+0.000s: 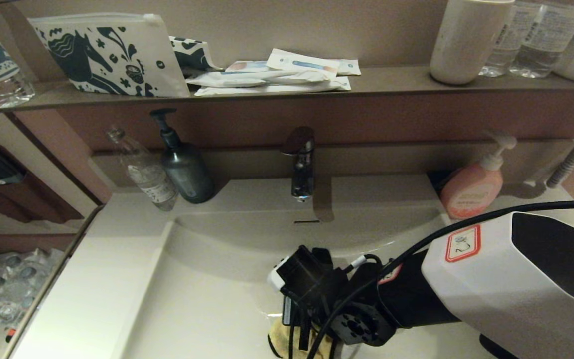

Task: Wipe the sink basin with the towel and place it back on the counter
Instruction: Wipe the sink

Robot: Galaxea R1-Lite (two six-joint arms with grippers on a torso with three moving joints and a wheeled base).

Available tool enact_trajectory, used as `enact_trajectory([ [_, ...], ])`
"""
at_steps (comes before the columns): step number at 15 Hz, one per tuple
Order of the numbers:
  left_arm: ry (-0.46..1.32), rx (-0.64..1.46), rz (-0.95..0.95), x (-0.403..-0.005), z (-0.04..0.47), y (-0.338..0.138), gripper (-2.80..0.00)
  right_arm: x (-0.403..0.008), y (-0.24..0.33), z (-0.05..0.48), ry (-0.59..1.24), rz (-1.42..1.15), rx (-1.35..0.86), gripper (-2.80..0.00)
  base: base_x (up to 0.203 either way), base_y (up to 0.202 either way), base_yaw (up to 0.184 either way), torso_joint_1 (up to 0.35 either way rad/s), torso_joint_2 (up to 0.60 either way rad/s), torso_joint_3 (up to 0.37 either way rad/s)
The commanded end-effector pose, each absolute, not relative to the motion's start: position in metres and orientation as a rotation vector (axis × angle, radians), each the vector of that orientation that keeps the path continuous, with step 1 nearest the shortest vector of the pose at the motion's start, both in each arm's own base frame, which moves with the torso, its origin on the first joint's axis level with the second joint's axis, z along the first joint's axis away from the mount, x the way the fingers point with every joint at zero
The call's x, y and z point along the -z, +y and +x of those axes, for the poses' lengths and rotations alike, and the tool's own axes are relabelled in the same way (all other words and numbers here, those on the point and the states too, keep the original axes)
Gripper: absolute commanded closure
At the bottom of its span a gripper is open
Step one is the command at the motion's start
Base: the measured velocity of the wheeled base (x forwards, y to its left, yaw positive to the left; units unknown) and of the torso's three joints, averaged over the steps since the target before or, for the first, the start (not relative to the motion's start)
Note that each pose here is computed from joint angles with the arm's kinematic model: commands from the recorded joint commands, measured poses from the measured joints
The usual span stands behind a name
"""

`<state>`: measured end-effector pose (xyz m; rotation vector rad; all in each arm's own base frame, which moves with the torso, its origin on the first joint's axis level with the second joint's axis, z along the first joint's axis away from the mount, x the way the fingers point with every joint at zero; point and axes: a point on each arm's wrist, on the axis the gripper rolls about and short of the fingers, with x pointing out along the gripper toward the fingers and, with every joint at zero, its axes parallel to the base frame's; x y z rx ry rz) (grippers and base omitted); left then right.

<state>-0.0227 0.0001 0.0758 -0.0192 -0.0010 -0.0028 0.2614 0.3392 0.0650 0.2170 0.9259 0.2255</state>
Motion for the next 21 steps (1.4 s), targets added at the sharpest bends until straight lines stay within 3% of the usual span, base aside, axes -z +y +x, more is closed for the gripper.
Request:
enact_trajectory([
  [1, 0.000, 0.003, -0.019, -0.076, -0.023, 0.000, 0.00, -0.076, 0.352, 0.264, 0.885, 0.242, -0.264, 0.00, 0.000, 0.000, 0.000, 0.000, 0.00, 0.000],
  [11, 0.000, 0.003, -0.019, -0.076, -0.023, 0.000, 0.00, -0.067, 0.409, 0.278, 0.769, 0.157, -0.411, 0.00, 0.000, 0.000, 0.000, 0.000, 0.00, 0.000],
  [16, 0.000, 0.003, -0.020, -0.076, -0.023, 0.000, 0.00, -0.036, 0.423, 0.292, 0.695, 0.039, -0.356, 0.00, 0.000, 0.000, 0.000, 0.000, 0.00, 0.000],
  [21, 0.000, 0.003, -0.020, -0.076, -0.023, 0.000, 0.00, -0.033, 0.420, 0.308, 0.629, -0.032, -0.304, 0.00, 0.000, 0.000, 0.000, 0.000, 0.00, 0.000],
])
